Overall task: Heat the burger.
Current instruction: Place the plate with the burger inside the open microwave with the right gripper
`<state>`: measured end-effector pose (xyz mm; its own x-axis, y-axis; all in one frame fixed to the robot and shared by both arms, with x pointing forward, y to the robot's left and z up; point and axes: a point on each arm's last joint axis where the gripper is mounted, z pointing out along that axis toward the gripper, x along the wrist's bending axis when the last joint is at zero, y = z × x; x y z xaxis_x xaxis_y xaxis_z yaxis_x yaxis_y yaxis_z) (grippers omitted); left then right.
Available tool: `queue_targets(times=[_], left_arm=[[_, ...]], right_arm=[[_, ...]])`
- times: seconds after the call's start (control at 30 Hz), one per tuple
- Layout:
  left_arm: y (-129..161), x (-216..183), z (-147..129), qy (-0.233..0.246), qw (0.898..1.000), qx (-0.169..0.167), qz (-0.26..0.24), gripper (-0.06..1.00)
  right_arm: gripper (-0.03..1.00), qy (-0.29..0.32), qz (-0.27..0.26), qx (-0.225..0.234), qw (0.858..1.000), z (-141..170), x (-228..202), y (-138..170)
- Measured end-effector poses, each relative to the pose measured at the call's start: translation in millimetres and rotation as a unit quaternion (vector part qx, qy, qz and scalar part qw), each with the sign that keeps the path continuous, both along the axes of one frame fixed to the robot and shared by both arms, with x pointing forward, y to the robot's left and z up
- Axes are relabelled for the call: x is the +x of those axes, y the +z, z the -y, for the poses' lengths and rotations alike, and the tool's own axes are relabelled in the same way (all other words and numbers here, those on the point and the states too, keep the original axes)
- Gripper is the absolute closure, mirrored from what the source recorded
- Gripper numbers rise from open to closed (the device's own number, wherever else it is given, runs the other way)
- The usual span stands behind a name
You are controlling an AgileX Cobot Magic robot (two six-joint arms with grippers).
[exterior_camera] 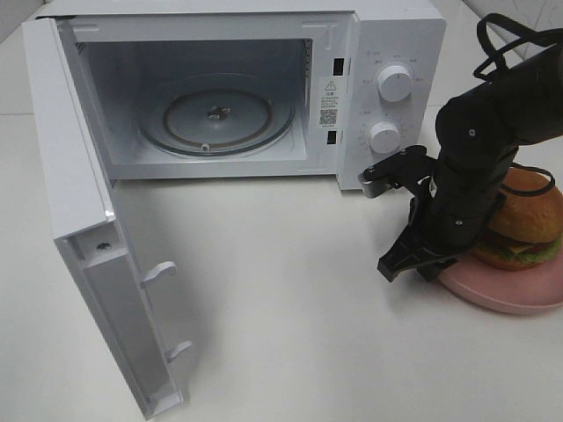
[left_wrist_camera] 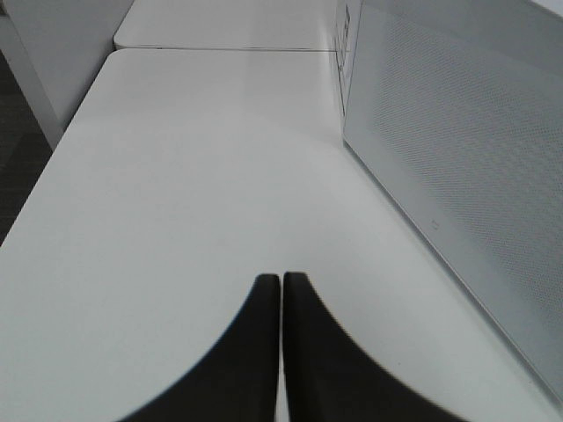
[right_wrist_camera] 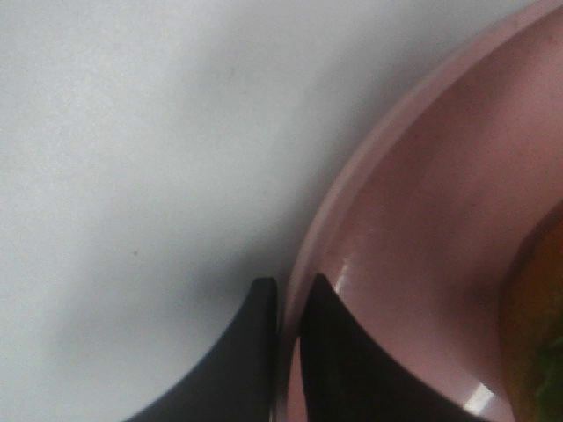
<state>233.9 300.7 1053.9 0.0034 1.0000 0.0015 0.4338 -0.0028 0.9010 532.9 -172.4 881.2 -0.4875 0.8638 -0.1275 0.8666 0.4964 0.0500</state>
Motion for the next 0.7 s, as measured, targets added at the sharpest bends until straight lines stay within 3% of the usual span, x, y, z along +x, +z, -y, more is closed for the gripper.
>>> queue_targets(times=[0.2, 0.57, 0.7], left_arm=[[0, 0, 0, 0.0, 1.0, 0.0, 0.0, 0.94], [0, 0, 0, 0.0, 1.0, 0.0, 0.0, 0.94], [0, 0, 0, 0.0, 1.0, 0.0, 0.0, 0.94]], right_arm=[[0.94, 0.017, 0.0, -0.001, 1.0, 0, -1, 6], [0.95, 0.057, 0.013, -0.007, 0.998, 6, -12, 45], [0.94, 0.087, 0.008, -0.031, 0.996, 1, -20, 53]])
